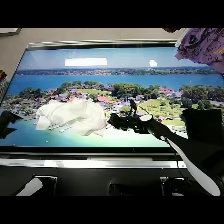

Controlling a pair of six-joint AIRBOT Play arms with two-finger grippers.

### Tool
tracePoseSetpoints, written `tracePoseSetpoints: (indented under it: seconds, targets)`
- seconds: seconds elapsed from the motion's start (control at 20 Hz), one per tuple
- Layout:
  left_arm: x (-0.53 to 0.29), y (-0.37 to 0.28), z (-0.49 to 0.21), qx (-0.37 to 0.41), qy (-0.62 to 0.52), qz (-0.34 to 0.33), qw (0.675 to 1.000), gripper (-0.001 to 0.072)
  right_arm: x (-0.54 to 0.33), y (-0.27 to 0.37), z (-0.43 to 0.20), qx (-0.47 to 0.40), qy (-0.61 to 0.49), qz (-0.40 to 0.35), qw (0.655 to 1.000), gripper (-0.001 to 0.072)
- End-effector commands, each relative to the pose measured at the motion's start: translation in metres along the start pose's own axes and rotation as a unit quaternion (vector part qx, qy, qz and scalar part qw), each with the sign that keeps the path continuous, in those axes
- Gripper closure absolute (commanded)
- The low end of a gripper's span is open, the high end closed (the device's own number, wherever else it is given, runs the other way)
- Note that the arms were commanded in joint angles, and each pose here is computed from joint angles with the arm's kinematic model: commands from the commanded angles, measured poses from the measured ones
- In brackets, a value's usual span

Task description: Fold the clothes and pants, and hang the long-sleeved shirts on hangers.

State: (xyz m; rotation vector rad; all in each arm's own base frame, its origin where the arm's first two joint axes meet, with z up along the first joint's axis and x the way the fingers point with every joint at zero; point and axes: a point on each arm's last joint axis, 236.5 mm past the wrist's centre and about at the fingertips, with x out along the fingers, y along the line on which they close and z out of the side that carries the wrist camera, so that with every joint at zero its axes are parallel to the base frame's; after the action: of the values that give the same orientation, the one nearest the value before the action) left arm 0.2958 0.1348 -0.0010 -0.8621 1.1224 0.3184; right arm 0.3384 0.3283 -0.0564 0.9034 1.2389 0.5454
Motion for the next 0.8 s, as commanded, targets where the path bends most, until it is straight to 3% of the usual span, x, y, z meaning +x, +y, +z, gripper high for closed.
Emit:
tracePoseSetpoints:
  seconds: [0.0,0.25,0.75]
  targets:
    - [0.04,0.033,-0.01,-0.008,0.035,0.002,0.999,-0.0012,-0.011,0.006,-0.009,-0.02,0.016,-0.011,1.0,0.0683]
    - [0.074,0.023,-0.009,0.013,0.068,-0.055,0.996,0.0007,-0.022,0.018,-0.012,-0.046,0.017,-0.006,0.999,0.0683]
    - [0.097,0.005,-0.008,0.032,0.068,-0.078,0.994,0.0007,-0.024,0.022,-0.012,-0.05,0.015,-0.003,0.999,0.0683]
